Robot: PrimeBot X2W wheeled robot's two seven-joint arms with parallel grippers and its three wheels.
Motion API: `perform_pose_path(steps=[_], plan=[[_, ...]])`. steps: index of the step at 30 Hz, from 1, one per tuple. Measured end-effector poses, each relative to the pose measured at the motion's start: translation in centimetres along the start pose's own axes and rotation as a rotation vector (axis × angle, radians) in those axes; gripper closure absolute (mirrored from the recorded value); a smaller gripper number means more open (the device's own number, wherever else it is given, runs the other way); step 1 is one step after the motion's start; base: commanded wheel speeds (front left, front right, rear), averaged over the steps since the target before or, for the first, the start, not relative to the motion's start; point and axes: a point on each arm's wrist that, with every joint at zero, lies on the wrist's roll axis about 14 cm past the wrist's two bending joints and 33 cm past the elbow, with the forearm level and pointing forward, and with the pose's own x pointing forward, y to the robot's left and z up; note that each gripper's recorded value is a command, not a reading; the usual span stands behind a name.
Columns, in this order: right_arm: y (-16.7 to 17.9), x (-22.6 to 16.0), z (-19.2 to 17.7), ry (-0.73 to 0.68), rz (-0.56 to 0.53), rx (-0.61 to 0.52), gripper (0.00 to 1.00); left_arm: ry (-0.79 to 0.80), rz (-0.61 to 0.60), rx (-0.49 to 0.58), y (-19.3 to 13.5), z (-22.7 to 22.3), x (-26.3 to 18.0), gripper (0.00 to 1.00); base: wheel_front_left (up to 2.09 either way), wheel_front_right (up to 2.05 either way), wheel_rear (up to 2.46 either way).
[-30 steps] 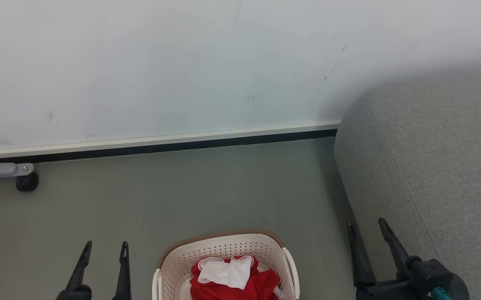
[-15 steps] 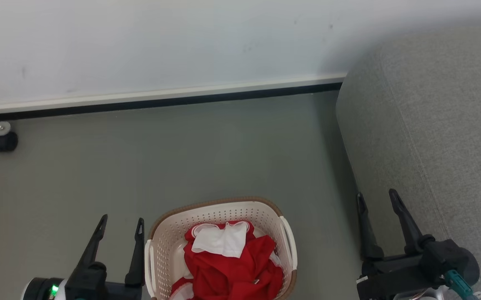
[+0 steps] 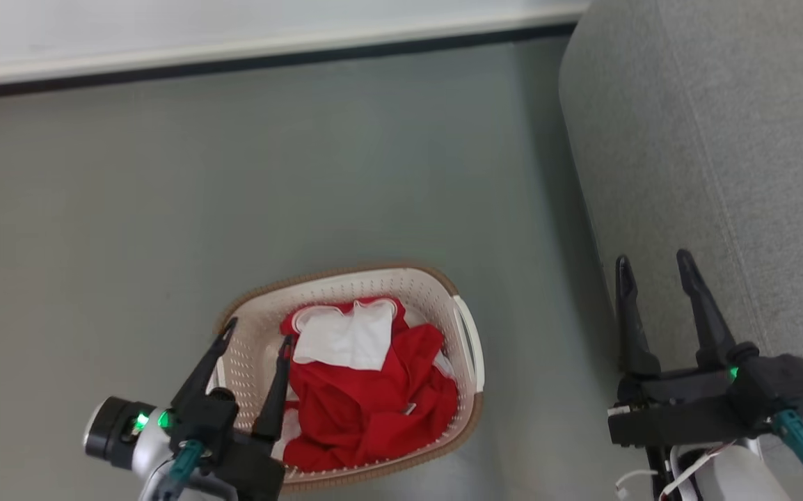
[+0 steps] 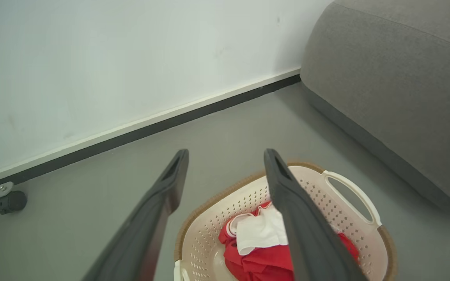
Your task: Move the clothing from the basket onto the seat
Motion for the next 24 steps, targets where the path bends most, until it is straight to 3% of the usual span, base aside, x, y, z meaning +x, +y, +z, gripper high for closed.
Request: perform_pose_path(steps=[11,24], plan=[[-2.3,3.3,-2.0,0.011,-0.048,-0.037,0.00,0.244,-0.195,0.034,-3.7,-8.6,3.3,0.00,0.00,0.00,0.00],[-4.1,5.9,-5.8,0.057,-0.083,-0.060,0.00,0.382,-0.358,0.118,-5.8,-15.6,7.6,0.00,0.00,0.00,0.00]])
